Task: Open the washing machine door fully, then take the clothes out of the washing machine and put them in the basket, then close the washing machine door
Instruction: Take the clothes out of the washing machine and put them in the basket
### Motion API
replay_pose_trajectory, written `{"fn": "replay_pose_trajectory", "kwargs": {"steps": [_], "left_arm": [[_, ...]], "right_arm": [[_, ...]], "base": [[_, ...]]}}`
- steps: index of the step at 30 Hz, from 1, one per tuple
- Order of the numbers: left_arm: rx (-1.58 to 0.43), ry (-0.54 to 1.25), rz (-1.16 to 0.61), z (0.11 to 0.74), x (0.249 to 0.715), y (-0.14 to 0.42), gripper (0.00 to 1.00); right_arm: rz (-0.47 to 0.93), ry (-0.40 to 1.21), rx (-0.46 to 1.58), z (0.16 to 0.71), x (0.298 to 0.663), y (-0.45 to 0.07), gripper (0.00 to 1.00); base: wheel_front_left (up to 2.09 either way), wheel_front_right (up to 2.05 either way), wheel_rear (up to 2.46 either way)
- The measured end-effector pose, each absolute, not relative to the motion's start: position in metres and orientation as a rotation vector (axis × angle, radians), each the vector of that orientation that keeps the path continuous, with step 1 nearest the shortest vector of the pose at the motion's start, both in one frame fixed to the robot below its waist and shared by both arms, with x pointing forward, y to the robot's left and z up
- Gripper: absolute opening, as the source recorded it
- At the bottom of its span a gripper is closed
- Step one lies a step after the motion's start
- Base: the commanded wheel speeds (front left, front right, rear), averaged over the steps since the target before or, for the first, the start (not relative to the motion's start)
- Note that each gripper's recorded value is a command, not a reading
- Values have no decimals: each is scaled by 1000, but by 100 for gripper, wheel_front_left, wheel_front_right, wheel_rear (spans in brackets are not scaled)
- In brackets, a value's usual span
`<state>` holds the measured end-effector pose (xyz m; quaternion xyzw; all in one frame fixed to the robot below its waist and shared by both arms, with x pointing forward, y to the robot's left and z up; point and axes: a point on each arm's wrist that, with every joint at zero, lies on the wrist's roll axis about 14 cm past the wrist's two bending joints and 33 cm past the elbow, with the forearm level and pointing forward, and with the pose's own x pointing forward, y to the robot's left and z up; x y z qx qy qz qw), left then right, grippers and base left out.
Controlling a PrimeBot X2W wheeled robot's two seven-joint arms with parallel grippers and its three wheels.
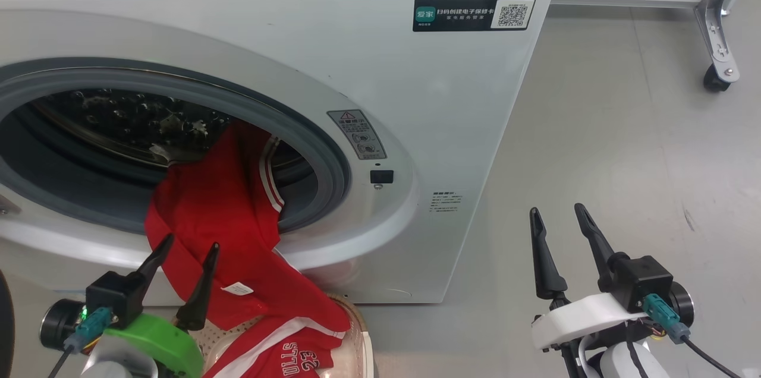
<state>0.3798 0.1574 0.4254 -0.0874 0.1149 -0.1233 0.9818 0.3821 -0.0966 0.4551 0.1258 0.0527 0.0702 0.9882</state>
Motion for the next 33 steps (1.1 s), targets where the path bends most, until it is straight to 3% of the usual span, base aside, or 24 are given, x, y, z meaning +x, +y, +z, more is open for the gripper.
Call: {"fn": "replay_pose_trajectory", "kwargs": {"steps": [23, 33], "left_arm": [[-165, 195, -216, 430, 372, 163, 100], [-133, 284, -249, 401, 374, 158, 100]], "right_arm": [[138, 115, 256, 452, 378, -98, 100], [125, 139, 260, 444, 380, -101, 100]], "base": [[0, 0, 0], [0, 0, 0]]}}
